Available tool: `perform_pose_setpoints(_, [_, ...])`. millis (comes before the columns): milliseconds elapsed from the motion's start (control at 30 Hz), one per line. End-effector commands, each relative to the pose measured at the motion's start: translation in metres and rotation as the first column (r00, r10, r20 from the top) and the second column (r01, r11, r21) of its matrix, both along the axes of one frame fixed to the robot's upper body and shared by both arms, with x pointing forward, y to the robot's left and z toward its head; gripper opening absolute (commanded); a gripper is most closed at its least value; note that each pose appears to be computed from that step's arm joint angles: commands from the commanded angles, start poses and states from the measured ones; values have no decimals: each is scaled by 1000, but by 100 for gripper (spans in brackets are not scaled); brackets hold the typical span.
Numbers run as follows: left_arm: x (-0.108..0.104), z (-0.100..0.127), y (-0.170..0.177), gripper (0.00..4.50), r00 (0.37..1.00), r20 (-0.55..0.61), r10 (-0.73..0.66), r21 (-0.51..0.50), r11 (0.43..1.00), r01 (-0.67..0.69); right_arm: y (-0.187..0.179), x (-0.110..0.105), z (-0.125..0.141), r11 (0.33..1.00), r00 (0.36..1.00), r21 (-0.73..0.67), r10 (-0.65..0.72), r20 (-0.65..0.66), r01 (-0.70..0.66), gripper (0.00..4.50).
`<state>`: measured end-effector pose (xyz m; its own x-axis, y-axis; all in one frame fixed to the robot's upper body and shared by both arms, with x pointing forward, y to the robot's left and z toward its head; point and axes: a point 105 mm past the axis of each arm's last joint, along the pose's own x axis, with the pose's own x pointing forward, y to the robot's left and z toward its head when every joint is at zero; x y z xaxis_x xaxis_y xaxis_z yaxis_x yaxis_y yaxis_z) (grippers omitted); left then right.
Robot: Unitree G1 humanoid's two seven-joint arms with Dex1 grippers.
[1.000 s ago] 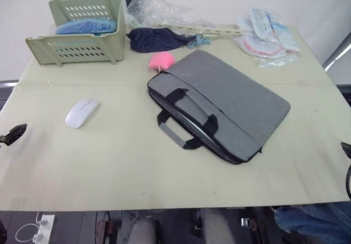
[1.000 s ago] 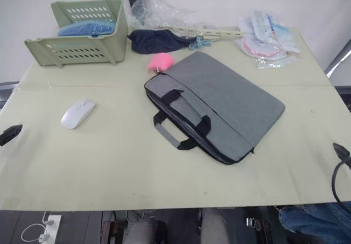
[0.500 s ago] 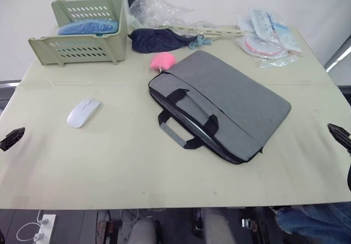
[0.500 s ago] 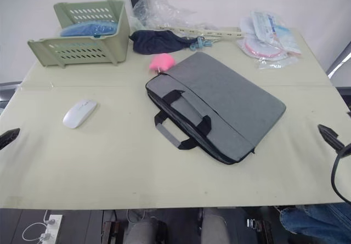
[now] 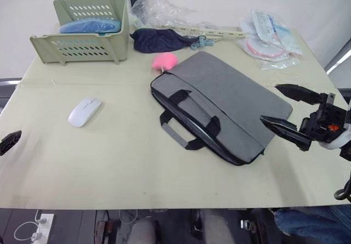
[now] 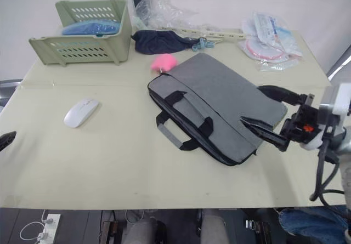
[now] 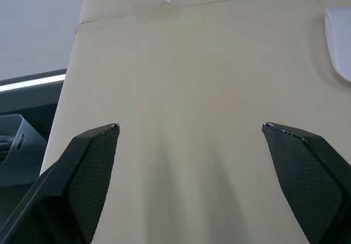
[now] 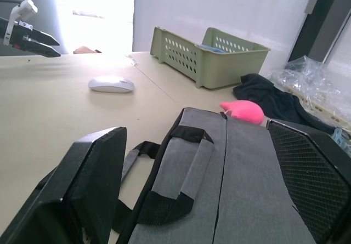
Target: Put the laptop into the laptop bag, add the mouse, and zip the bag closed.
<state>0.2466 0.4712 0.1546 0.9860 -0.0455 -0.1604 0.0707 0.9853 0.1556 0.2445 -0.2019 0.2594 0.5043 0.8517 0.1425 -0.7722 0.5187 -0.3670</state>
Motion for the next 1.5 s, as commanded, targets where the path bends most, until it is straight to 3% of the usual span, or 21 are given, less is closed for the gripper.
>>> perform_pose_setpoints(33, [-5, 12, 1, 450, 999, 51, -15, 6, 1000, 14, 2, -4, 9, 1000, 998, 17, 8, 57, -9, 447])
perform_pose_setpoints(400, [4, 27, -16, 450, 988, 88, -129, 12, 992, 128, -8, -17, -2, 998, 999, 50, -28, 31, 27, 447])
perform_pose_setpoints(833, [4, 18, -14, 450, 990, 92, -107, -13, 994, 109, -14, -23, 2, 997, 997, 61, -42, 58, 39, 447])
perform_pose_setpoints(1500, [0, 23, -16, 450, 985, 98, -144, -36, 988, 148, -21, -21, 6, 995, 993, 70, -77, 88, 71, 447])
